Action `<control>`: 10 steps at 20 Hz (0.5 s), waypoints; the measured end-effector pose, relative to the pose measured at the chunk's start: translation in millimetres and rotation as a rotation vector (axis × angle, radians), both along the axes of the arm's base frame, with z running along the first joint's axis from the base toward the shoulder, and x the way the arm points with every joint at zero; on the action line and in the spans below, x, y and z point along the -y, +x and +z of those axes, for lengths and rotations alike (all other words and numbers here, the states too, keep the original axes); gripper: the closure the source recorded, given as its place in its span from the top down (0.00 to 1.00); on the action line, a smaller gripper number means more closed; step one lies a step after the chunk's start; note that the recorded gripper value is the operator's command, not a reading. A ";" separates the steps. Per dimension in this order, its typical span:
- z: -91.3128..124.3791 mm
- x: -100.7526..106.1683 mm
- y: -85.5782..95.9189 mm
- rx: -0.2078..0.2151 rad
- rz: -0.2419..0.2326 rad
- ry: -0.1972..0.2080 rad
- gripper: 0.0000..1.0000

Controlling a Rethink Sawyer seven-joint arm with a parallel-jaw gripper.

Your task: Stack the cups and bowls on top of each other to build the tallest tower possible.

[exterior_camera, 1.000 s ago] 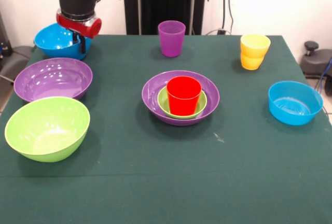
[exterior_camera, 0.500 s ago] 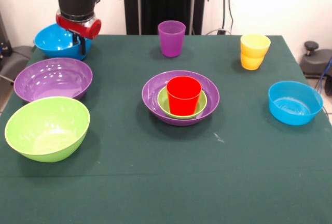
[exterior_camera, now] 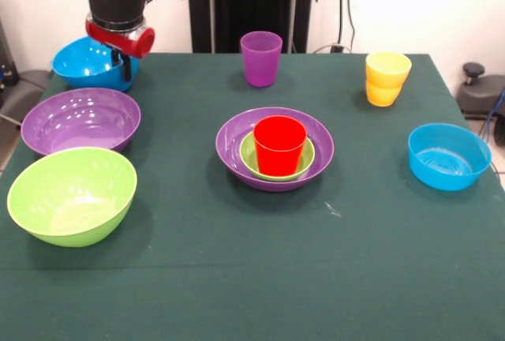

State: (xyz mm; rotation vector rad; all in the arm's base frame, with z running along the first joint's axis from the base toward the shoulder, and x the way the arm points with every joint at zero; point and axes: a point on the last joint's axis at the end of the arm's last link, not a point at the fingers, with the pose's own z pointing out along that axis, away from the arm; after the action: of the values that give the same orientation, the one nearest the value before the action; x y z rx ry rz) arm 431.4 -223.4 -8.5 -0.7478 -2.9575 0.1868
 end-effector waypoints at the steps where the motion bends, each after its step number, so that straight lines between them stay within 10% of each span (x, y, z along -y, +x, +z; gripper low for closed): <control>1: 2.2 -1.1 2.0 -0.007 -0.007 0.002 0.00; 10: 25.2 -43.4 41.2 -0.083 -0.024 0.052 0.00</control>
State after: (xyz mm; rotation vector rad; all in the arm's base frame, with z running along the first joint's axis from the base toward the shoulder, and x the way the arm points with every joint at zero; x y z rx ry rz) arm 472.6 -180.0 16.7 -0.7503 -2.8620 0.1348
